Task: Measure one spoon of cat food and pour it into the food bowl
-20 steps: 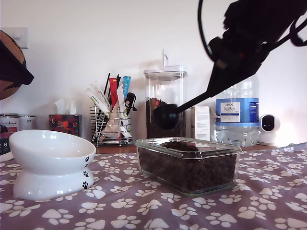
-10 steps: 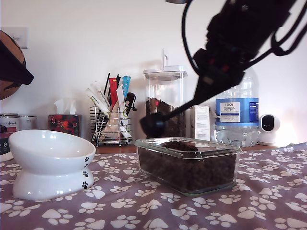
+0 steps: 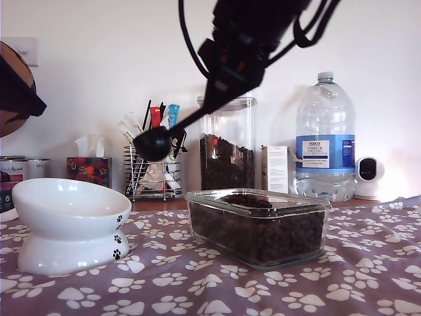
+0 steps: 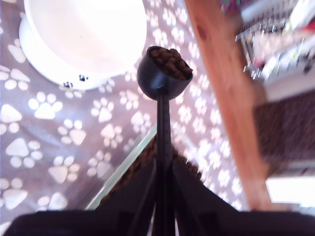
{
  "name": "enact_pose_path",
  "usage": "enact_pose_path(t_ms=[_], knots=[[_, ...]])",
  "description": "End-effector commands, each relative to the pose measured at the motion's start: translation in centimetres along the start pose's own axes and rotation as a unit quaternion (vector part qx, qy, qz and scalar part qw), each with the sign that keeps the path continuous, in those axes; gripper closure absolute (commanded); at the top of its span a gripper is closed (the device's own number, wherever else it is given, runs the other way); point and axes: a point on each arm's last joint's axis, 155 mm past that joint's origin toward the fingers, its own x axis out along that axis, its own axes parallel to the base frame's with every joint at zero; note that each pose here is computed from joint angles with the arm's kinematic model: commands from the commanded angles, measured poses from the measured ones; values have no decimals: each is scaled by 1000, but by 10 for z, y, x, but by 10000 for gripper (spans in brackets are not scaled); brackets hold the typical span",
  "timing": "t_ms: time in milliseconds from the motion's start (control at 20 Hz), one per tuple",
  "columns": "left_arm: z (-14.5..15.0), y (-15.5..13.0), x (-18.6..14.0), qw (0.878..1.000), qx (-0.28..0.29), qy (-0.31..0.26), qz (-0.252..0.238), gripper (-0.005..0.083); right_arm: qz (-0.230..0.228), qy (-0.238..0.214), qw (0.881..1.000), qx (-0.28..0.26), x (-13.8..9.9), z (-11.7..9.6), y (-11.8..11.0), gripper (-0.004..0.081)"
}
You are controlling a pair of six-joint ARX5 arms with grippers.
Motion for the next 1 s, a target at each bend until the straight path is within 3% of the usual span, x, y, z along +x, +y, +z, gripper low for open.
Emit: enact_pose_path(t_ms=[0, 200, 450, 650, 950], knots=[[-5, 1, 2, 1000, -1, 4, 1, 794, 13, 1, 999, -35, 11, 8, 12, 783], [-5, 1, 2, 1000, -1, 4, 1, 793, 20, 11, 994, -106, 25, 18, 20, 783], [-5, 1, 2, 1000, -1, 4, 1, 794, 6, 36, 982, -184, 44, 25, 14, 783], [-5, 1, 2, 1000, -1, 4, 1, 794, 5, 59, 963, -263, 56, 20, 14, 783], [-5, 1, 2, 1000, -1, 4, 1, 793, 13, 56, 938, -341, 64, 23, 22, 783]])
